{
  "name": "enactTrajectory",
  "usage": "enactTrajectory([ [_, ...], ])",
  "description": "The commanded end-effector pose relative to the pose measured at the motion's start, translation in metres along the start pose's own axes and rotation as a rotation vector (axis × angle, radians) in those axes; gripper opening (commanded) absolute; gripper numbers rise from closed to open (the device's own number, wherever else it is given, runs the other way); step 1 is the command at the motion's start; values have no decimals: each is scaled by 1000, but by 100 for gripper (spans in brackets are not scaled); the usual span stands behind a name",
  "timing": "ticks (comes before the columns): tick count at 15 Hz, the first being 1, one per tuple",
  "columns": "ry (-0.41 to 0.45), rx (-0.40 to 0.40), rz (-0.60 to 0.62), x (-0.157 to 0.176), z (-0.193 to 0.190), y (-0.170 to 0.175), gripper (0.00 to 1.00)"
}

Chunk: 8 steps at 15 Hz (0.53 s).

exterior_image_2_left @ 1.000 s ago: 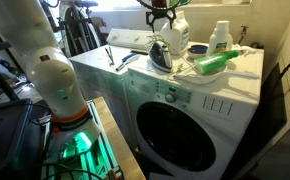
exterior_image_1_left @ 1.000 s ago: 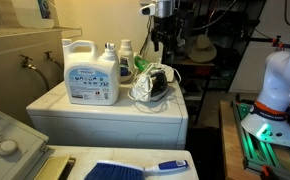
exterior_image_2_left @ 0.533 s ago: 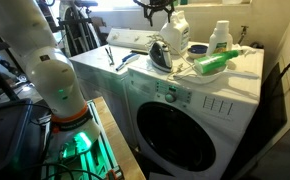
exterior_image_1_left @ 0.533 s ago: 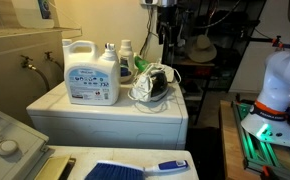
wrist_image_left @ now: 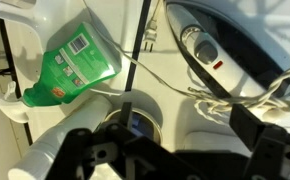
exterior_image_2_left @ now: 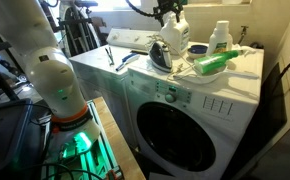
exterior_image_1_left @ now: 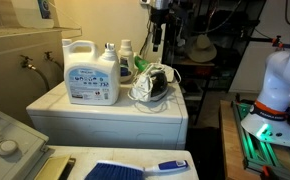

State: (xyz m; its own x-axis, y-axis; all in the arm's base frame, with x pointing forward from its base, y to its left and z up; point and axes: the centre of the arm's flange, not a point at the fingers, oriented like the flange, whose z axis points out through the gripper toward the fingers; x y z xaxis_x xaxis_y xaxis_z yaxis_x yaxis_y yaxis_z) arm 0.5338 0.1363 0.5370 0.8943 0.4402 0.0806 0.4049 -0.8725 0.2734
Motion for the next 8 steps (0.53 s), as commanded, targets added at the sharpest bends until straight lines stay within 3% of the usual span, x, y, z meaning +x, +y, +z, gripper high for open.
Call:
enactTrajectory([
  [1,-38,-2,199,-5,14,1,100],
  [4,-65,13,310,-7,22,0,100],
  [8,-106,60,369,-13,32,-1,100],
])
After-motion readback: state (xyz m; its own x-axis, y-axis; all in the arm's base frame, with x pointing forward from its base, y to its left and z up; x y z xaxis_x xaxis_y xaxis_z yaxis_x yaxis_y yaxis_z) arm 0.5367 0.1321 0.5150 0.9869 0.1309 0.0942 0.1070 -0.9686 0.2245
